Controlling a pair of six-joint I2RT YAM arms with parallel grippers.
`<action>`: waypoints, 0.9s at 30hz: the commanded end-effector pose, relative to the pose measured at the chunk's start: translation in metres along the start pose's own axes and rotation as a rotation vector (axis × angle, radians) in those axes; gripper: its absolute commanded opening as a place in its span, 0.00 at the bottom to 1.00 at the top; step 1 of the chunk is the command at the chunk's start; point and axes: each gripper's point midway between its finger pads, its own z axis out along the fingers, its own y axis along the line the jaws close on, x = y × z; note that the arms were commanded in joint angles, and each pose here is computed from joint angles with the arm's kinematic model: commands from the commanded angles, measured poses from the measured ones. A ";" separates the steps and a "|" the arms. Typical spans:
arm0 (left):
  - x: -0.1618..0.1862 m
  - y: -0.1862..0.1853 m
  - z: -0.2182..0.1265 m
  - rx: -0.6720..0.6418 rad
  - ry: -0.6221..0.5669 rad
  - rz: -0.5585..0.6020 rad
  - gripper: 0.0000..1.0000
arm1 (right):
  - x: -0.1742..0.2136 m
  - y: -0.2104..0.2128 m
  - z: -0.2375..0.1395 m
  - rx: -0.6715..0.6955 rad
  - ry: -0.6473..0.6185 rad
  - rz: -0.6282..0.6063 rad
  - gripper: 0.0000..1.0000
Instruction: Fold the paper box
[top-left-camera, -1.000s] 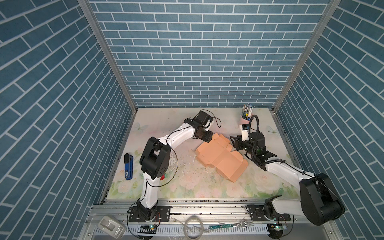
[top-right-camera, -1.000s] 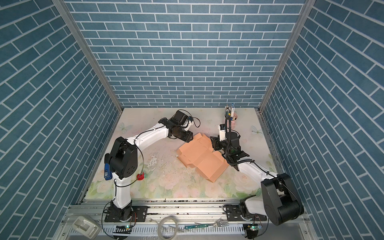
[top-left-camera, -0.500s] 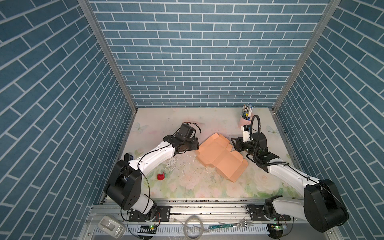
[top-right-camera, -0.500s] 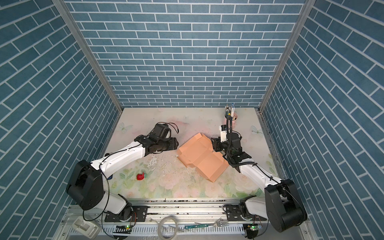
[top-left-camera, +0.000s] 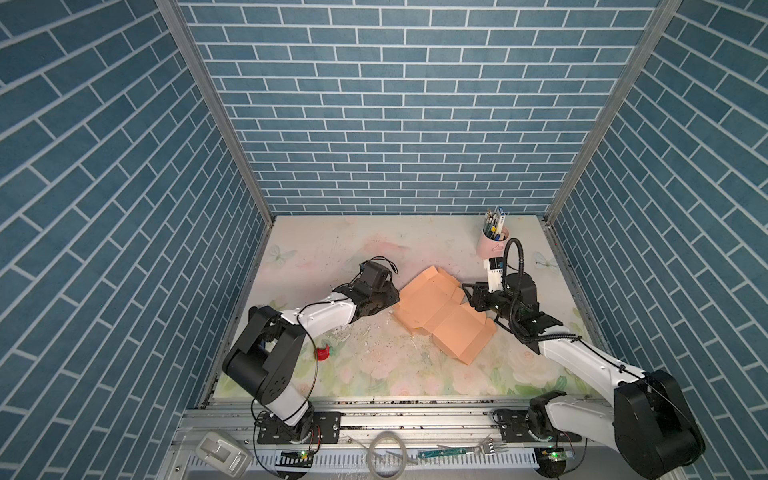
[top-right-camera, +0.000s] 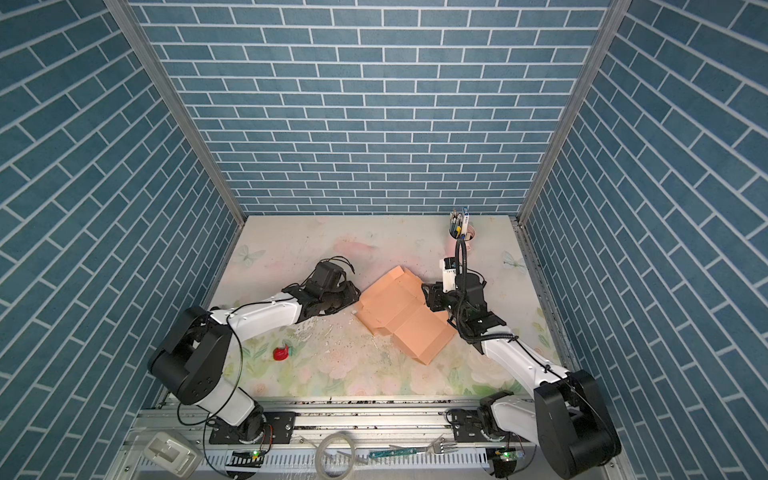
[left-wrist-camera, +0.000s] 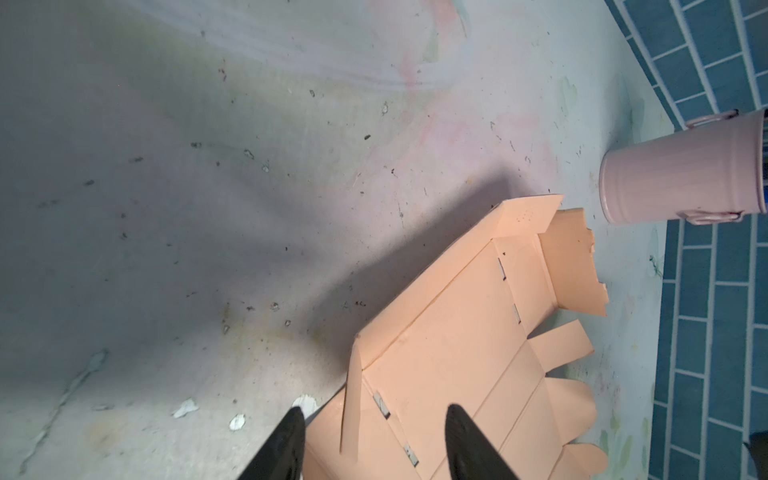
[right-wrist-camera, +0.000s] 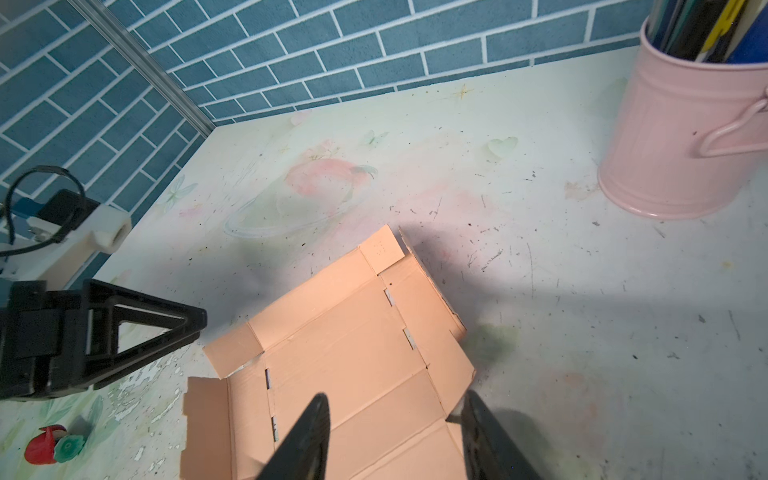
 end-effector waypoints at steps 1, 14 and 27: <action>-0.005 -0.012 0.005 0.033 0.002 -0.035 0.52 | 0.000 0.004 -0.003 -0.018 -0.008 0.025 0.51; 0.006 -0.002 0.017 -0.028 0.049 -0.046 0.40 | 0.004 0.001 -0.001 -0.013 -0.005 0.031 0.51; 0.014 0.002 0.022 -0.058 0.077 -0.065 0.32 | 0.006 0.001 -0.002 -0.012 -0.003 0.035 0.50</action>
